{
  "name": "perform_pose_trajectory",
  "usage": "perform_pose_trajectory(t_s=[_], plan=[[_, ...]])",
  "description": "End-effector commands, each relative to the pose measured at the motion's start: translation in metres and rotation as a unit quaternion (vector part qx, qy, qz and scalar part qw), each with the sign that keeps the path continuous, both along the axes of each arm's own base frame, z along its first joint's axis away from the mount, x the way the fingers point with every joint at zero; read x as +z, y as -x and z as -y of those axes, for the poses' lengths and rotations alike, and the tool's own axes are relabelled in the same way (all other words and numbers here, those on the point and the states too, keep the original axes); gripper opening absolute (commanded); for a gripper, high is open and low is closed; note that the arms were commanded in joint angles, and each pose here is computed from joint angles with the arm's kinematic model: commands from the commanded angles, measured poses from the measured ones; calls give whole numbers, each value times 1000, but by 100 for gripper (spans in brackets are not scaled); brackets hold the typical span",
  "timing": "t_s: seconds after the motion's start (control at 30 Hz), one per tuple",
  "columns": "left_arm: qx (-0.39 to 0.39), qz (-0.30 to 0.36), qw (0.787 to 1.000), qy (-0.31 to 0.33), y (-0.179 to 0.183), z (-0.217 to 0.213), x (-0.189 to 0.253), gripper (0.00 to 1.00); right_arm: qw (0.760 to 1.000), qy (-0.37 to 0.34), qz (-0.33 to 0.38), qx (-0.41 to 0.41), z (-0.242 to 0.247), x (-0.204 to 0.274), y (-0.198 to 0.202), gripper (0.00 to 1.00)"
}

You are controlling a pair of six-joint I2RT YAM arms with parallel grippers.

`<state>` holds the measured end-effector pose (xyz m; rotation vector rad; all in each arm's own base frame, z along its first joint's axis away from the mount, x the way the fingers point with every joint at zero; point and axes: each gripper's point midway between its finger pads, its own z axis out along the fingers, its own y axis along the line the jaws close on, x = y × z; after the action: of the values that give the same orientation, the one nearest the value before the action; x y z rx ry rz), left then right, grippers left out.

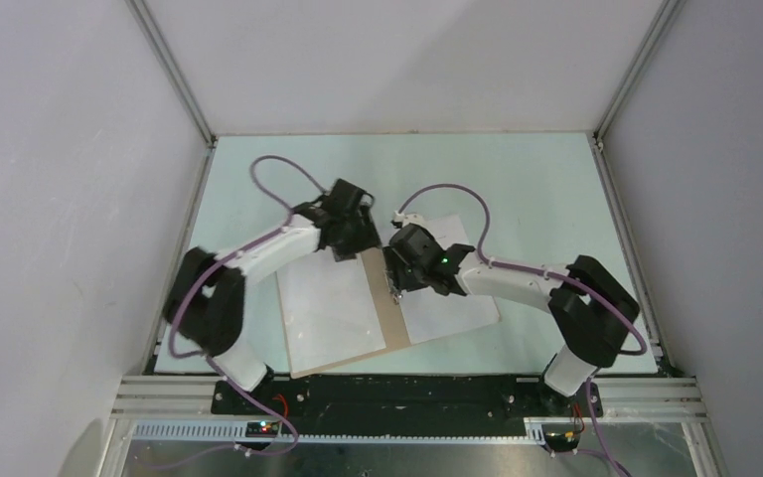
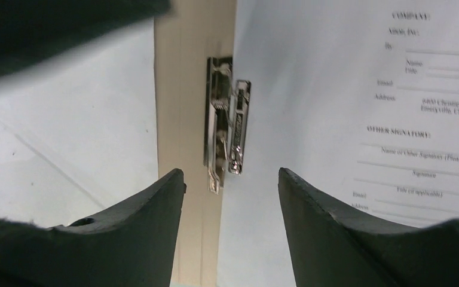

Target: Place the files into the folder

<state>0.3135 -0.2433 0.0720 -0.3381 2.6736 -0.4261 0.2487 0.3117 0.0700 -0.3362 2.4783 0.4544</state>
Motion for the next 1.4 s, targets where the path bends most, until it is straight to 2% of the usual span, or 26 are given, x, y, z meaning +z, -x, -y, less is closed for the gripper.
perform_pose_trajectory(t_s=[0.0, 0.1, 0.17, 0.27, 0.47, 0.5, 0.6, 0.63, 0.7, 0.77, 1.03, 1.13, 1.37], plan=[[76, 60, 995, 15, -11, -68, 47, 74, 997, 61, 45, 18, -13, 3, -13, 65], [130, 74, 989, 14, -6, -122, 52, 93, 995, 91, 40, 27, -19, -9, -14, 66], [155, 79, 985, 15, -1, -146, 52, 98, 993, 107, 38, 30, -22, -17, -15, 67], [169, 82, 982, 6, 8, -169, 50, 100, 992, 122, 31, 28, -25, -24, -19, 66], [176, 62, 982, -15, 31, -195, 28, 100, 990, 136, 14, 30, -26, -40, -25, 56], [173, 58, 983, -19, 34, -198, 25, 100, 990, 137, 14, 30, -26, -40, -27, 50], [170, 39, 984, -26, 44, -201, 11, 100, 989, 143, 8, 28, -22, -45, -29, 42], [170, 37, 984, -27, 46, -201, 9, 100, 989, 145, 3, 24, -18, -46, -31, 35], [159, 27, 987, -18, 50, -197, 4, 100, 989, 144, -10, 18, -12, -49, -33, 27], [150, 22, 988, -17, 53, -196, 1, 100, 990, 137, -24, 13, -7, -50, -37, 22], [104, 2, 995, -2, 59, -185, -8, 100, 996, 48, -70, 22, -5, -43, -48, 16], [96, -6, 995, -2, 64, -184, -12, 100, 993, -6, -111, 31, -6, -45, -42, 16], [96, -27, 995, 7, 67, -181, -23, 100, 986, -85, -144, 23, 3, -40, -46, 15]])
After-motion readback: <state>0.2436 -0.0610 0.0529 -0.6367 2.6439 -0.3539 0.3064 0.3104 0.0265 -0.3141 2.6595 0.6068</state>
